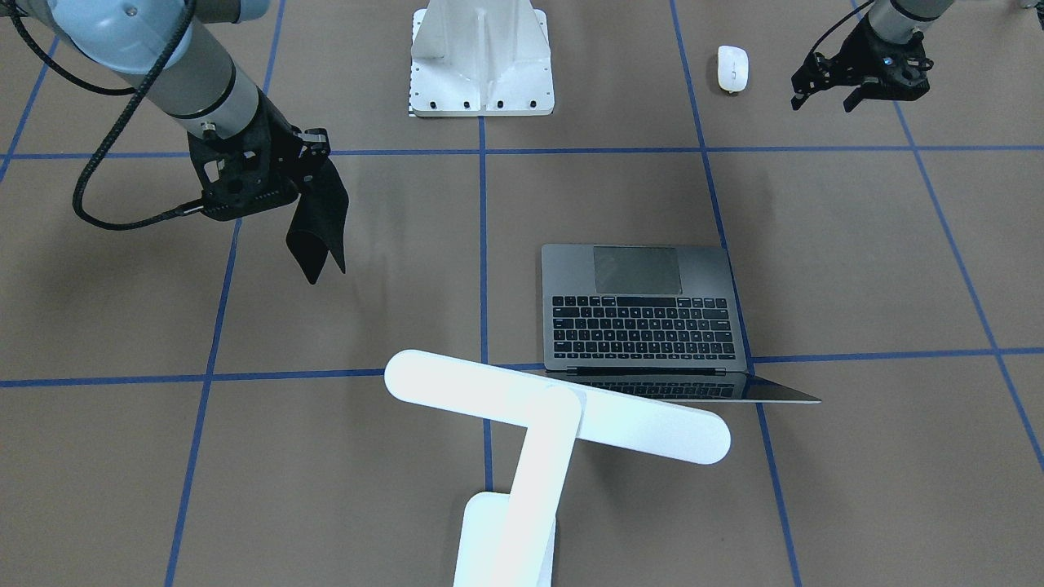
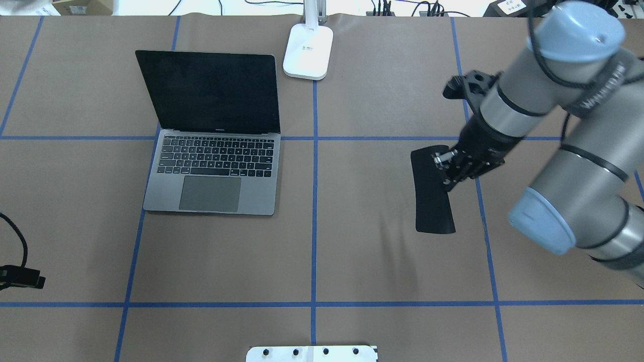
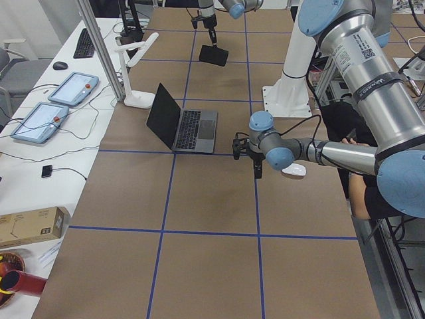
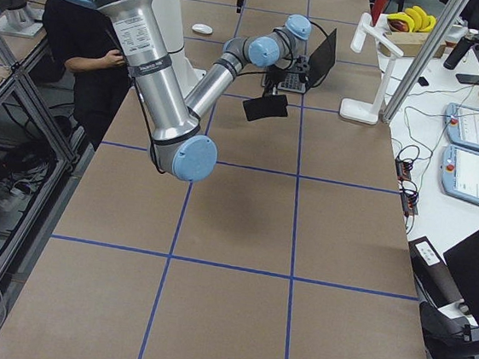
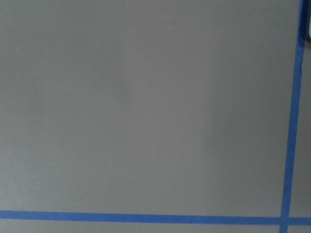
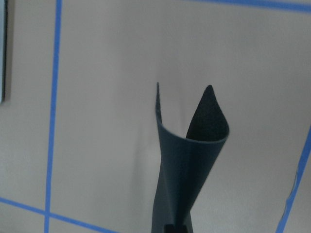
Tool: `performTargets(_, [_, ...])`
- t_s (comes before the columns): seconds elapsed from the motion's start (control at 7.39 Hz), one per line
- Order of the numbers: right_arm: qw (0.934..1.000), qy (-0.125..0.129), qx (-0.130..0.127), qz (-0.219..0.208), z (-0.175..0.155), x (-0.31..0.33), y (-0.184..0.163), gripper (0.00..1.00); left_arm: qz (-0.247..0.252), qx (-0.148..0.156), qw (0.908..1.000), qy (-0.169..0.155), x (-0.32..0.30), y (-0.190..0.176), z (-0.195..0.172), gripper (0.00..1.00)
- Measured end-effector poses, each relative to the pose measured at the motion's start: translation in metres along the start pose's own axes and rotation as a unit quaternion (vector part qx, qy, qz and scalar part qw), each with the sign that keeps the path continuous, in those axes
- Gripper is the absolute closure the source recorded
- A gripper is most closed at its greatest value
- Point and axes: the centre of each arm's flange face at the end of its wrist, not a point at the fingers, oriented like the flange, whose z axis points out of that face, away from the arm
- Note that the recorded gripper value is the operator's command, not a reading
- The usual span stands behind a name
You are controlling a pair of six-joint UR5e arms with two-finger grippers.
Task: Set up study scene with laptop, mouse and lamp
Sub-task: 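Lift the mouse pad and carry it toward the lamp with the right gripper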
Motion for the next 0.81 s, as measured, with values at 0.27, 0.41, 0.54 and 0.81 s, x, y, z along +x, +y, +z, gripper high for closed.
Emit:
performTargets(0.27, [0.9997,0.020,-0.004,-0.015,0.008,-0.017,-0.040,0.92,0.020,-0.040,0.9990,-0.004,0.002,0.024,0.012,0.00])
performTargets(0.41, [0.9993,0.029,-0.005,-0.024,0.012,-0.022,-0.054,0.92,0.027,-0.067,0.9974,-0.004,0.010,0.037,0.022,0.00])
performTargets(0.54, [0.9988,0.037,-0.007,-0.031,0.015,-0.028,-0.069,0.92,0.026,-0.093,0.9953,-0.002,0.024,0.051,0.033,0.00])
performTargets(0.81, [0.9978,0.047,-0.014,-0.044,0.020,-0.038,-0.091,0.92,0.025,-0.128,0.9915,0.002,0.049,0.071,0.049,0.00])
